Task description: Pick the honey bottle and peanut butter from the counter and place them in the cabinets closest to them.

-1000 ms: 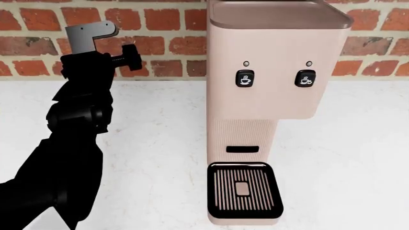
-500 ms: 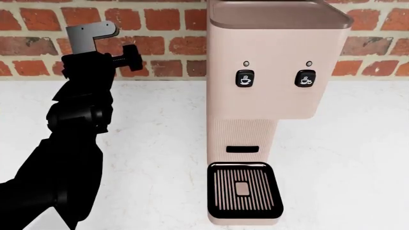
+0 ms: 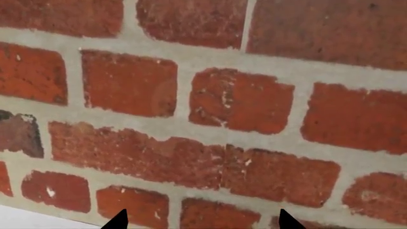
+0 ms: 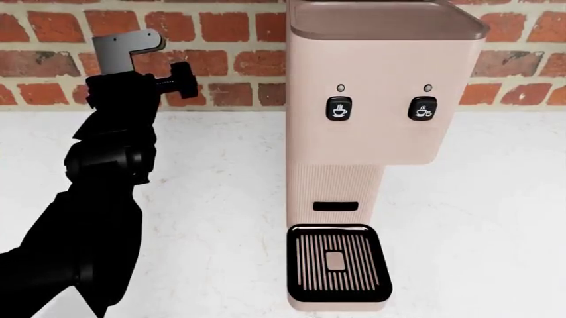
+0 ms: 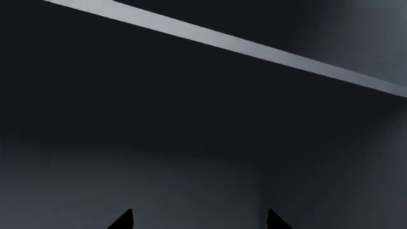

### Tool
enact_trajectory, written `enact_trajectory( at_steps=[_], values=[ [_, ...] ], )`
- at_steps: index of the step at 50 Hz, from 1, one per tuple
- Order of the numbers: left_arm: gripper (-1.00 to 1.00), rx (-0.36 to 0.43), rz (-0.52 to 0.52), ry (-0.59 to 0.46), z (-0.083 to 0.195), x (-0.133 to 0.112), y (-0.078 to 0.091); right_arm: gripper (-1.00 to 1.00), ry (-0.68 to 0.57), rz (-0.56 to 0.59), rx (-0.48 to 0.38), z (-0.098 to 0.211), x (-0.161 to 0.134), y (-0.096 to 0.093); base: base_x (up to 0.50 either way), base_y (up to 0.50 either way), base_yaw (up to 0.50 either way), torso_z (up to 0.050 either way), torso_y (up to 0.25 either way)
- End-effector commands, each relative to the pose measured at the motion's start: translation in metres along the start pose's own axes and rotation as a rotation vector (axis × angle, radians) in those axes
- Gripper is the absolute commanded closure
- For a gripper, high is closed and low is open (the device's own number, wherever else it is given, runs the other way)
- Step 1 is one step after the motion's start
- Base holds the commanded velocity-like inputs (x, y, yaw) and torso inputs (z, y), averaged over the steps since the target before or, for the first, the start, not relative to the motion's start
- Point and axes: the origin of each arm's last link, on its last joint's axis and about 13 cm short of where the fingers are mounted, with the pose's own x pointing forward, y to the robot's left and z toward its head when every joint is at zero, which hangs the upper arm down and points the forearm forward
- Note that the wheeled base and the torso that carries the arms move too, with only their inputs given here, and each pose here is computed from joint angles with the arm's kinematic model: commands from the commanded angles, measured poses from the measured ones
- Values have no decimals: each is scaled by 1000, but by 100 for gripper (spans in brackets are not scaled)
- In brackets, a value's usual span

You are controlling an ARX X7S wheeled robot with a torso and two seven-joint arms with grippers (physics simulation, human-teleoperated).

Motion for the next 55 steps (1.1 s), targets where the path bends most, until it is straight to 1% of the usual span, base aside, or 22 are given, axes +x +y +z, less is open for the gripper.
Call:
enact_trajectory(
  at_steps=[1, 9, 15, 21, 25, 28, 29, 30, 31, 32, 34, 36, 40, 46, 53, 55],
  values=[
    [-100, 2, 0, 2, 0, 0, 0, -100, -85, -32, 18, 8, -7, -4, 0, 0, 0, 0, 0],
    [-100, -1, 4, 3, 0, 0, 0, -100, -135, -33, 17, 14, -15, -8, 0, 0, 0, 0, 0],
    [-100, 3, 3, 5, 0, 0, 0, -100, -177, -51, 35, 18, -19, -12, 0, 0, 0, 0, 0],
    [-100, -19, 14, -11, 2, 0, 2, -100, -193, -35, 56, 20, -24, -15, 0, 0, 0, 0, 0],
    [-100, -45, -5, -49, 8, 2, 2, -100, -168, -22, 47, 18, -26, -17, 0, 0, 0, 0, 0],
    [-100, -98, -59, -121, 28, 4, 0, -100, -151, -12, 30, 17, -28, -19, 0, 0, 0, 0, 0],
    [-100, -104, -80, -143, 35, 1, -2, -100, -148, -8, 28, 17, -29, -20, 0, 0, 0, 0, 0],
    [-100, -121, -102, -44, 13, -7, -5, -100, -148, -6, 27, 17, -30, -21, 0, 0, 0, 0, 0],
    [-100, -134, -121, 10, 11, -15, -6, -100, -148, -5, 26, 17, -31, -22, 0, 0, 0, 0, 0],
    [-100, -137, -142, -6, 21, -23, -8, -100, -147, -4, 25, 17, -32, -22, 0, 0, 0, 0, 0],
    [-100, -120, -177, -152, 56, -43, -9, -100, -146, -3, 25, 17, -33, -24, 0, 0, 0, 0, 0],
    [-100, -95, -200, -328, 90, -70, -10, -100, -149, 0, 30, 17, -36, -26, 0, 0, 0, 0, 0],
    [-100, -97, -230, -388, 108, -93, -9, -100, -145, 14, 30, 17, -39, -28, 0, 0, 0, 0, 0],
    [-100, -144, -246, -511, 147, -129, -3, -100, -143, 39, 29, 16, -40, -29, 0, 0, 0, 0, 0],
    [-100, -146, -253, -571, 162, -152, 1, -100, -143, 67, 45, 16, -40, -33, 0, 0, 0, 0, 0],
    [-100, -138, -251, -585, 163, -158, 2, -100, -156, 81, 62, 17, -42, -34, 0, 0, 0, 0, 0]
  ],
)
